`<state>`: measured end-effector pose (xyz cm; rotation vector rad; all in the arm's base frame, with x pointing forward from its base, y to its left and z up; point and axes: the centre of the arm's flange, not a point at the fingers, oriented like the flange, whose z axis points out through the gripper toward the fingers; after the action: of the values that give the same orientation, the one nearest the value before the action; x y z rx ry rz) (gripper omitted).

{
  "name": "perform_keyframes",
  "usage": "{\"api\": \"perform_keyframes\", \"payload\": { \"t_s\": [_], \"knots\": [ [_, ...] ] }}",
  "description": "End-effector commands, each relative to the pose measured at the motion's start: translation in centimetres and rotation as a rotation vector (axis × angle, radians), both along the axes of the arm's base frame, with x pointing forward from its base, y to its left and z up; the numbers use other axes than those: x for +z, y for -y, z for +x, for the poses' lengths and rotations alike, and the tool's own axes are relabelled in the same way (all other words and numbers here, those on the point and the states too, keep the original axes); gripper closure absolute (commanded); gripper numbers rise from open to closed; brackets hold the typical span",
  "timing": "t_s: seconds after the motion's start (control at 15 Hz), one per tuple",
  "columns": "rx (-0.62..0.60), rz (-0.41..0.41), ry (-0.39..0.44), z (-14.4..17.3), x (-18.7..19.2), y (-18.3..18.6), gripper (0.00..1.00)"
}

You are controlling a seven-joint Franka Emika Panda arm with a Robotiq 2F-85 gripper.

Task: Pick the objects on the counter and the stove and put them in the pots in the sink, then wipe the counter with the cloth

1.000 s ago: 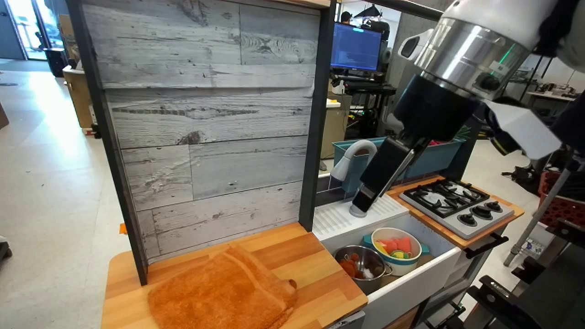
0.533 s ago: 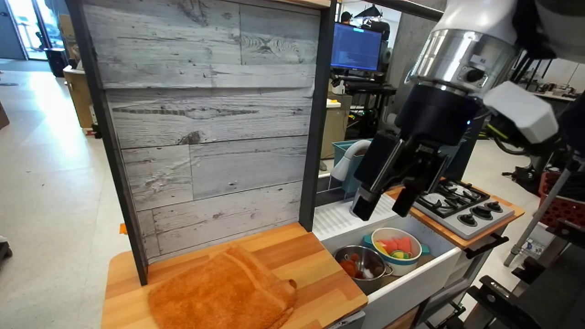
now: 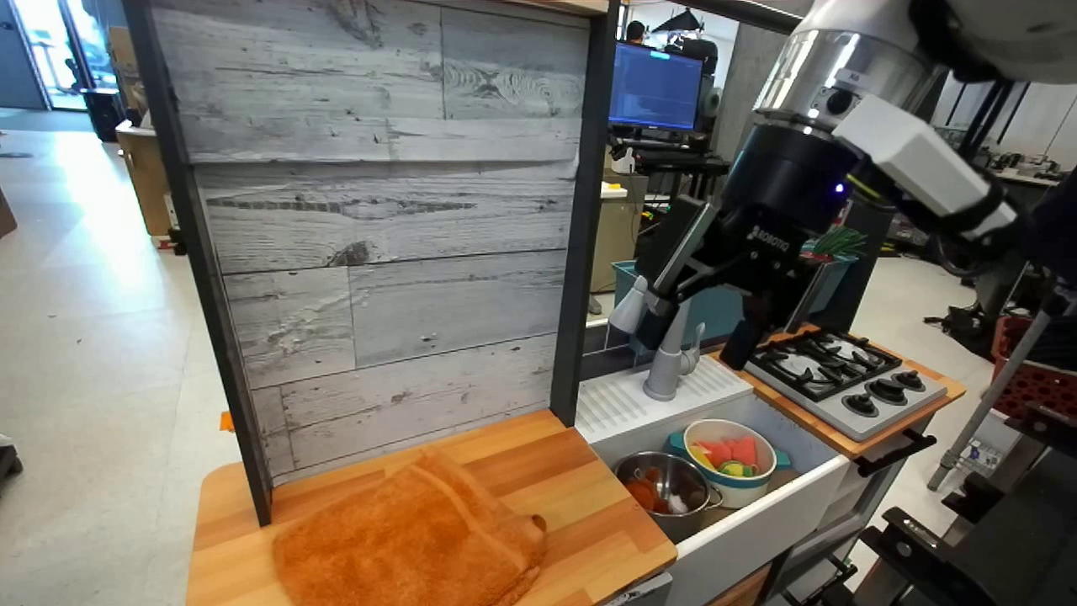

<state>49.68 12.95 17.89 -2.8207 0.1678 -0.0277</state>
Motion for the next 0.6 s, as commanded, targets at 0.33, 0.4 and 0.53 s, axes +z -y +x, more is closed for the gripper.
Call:
{"api": "perform_keyframes", "payload": {
  "t_s": [0.33,0.4,0.53],
  "knots": [
    [0.116,-0.012,-0.288,5.2,0.1,-4.9,0.00],
    [0.108,-0.034,-0.283,6.8,-0.1,-6.4,0.00],
    [0.104,-0.098,-0.234,8.9,-0.8,-10.0,0.00]
  ]
}}
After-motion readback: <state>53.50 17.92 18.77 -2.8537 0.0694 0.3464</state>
